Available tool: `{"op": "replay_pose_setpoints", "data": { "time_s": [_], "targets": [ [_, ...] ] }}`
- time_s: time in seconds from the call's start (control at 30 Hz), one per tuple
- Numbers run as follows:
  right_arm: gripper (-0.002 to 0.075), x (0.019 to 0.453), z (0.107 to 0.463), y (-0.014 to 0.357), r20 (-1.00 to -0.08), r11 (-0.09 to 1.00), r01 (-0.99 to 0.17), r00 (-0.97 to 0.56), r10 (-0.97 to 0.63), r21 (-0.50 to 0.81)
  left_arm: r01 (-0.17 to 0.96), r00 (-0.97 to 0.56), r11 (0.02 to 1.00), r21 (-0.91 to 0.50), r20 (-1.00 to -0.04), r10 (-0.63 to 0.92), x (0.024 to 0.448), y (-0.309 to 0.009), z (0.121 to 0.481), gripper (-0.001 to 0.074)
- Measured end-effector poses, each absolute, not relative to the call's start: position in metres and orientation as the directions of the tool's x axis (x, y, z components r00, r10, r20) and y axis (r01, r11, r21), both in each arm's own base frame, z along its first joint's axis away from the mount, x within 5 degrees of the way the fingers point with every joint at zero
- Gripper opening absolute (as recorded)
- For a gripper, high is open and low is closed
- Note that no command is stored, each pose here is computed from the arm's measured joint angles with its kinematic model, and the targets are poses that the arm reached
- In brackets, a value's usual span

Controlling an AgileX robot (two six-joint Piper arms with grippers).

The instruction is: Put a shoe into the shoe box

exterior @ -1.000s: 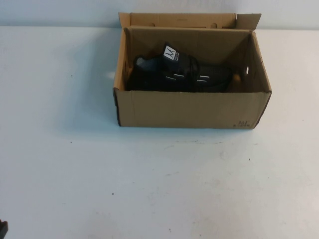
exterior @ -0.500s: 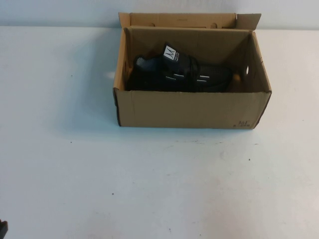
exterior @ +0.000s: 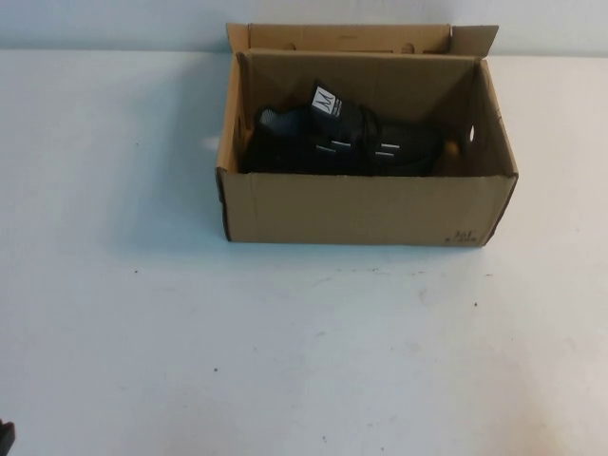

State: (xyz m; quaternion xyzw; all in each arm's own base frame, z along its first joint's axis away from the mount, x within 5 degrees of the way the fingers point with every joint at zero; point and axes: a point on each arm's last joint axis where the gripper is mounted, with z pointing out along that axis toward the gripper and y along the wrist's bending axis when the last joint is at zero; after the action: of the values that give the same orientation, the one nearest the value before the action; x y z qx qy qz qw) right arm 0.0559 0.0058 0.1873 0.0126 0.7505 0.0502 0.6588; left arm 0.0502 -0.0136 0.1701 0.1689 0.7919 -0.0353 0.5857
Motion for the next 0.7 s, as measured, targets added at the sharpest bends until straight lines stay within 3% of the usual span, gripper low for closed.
{"op": "replay_pose_setpoints", "data": {
  "time_s": [0.2, 0.7],
  "targets": [
    [-0.0016, 0.052, 0.173, 0.010, -0.956, 0.993, -0.100, -0.292, 0.028, 0.060, 0.309, -0.257, 0.940, 0.142, -0.940, 0.227, 0.050, -0.014, 0.170, -0.0001],
    [-0.0016, 0.052, 0.174, 0.016, -0.940, 0.972, -0.117, -0.301, 0.162, 0.205, 0.309, -0.257, 0.940, 0.142, -0.940, 0.227, 0.050, -0.014, 0.170, -0.0001]
  ]
}}
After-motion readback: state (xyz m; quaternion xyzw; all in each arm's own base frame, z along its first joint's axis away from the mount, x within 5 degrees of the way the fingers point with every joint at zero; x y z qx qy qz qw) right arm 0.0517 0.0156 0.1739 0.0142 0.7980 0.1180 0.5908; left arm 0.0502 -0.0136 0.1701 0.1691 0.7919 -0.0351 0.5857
